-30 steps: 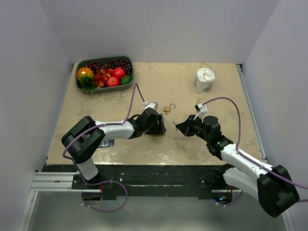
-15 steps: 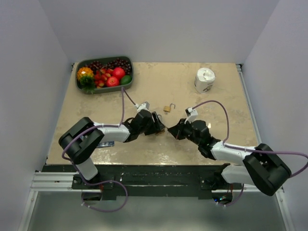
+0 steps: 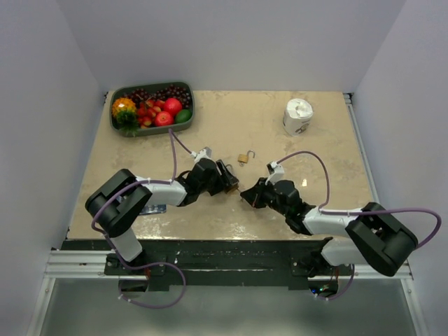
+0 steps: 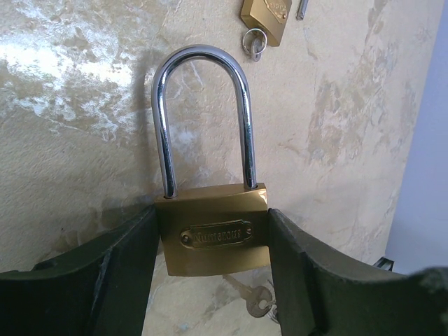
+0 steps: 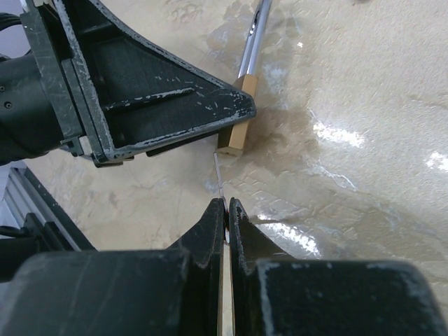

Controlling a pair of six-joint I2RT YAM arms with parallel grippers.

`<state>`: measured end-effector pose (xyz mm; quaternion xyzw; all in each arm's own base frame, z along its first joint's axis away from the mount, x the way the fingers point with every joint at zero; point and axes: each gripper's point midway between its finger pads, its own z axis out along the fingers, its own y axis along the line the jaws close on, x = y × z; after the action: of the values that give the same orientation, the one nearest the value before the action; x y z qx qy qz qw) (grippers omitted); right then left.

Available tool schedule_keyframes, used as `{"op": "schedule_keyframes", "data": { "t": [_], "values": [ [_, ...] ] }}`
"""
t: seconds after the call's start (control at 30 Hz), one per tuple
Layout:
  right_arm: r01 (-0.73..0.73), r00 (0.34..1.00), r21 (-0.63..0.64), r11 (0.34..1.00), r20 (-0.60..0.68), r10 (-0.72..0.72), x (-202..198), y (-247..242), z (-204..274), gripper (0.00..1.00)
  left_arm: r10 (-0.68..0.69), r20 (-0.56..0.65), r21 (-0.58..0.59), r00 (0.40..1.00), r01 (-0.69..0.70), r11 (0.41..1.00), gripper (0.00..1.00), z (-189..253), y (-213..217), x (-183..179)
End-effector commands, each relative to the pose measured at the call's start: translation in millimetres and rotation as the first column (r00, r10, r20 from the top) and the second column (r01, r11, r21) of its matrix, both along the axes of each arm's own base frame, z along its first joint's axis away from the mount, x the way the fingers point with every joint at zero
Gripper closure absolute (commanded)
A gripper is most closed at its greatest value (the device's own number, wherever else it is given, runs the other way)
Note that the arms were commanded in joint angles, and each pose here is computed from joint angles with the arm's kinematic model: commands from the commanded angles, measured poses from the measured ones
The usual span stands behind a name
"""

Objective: Unlock with the key

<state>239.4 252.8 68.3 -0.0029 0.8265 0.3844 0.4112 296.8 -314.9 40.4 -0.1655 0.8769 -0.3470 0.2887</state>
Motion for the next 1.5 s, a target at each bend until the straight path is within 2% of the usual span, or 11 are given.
{"op": "schedule_keyframes", "data": {
  "t": [0.0,0.43,1.03,1.47],
  "values": [
    [0.022,0.999,0.040,0.999,0.022,-0.023,1.7,4.9,9.3,1.00,0.023,0.051,-0.077,0.998,-0.019,0.997,1.00,17.2,-7.2,11.1],
    [0.058,0.998,0.007,0.998,-0.030,-0.057,9.5,12.1,-10.0,1.00,0.024,0.056,-0.085,0.998,-0.019,0.996,1.00,20.5,-6.9,12.0],
    [0.041,0.999,0.020,0.999,0.015,-0.042,9.7,20.3,-0.6,1.00,0.021,0.051,-0.097,0.998,-0.016,0.995,1.00,21.1,-7.8,10.3],
    [0.094,0.995,-0.017,0.995,0.047,-0.093,15.8,10.0,-3.9,1.00,0.017,0.048,-0.105,0.999,-0.012,0.994,1.00,21.2,-8.6,9.0]
  ]
}}
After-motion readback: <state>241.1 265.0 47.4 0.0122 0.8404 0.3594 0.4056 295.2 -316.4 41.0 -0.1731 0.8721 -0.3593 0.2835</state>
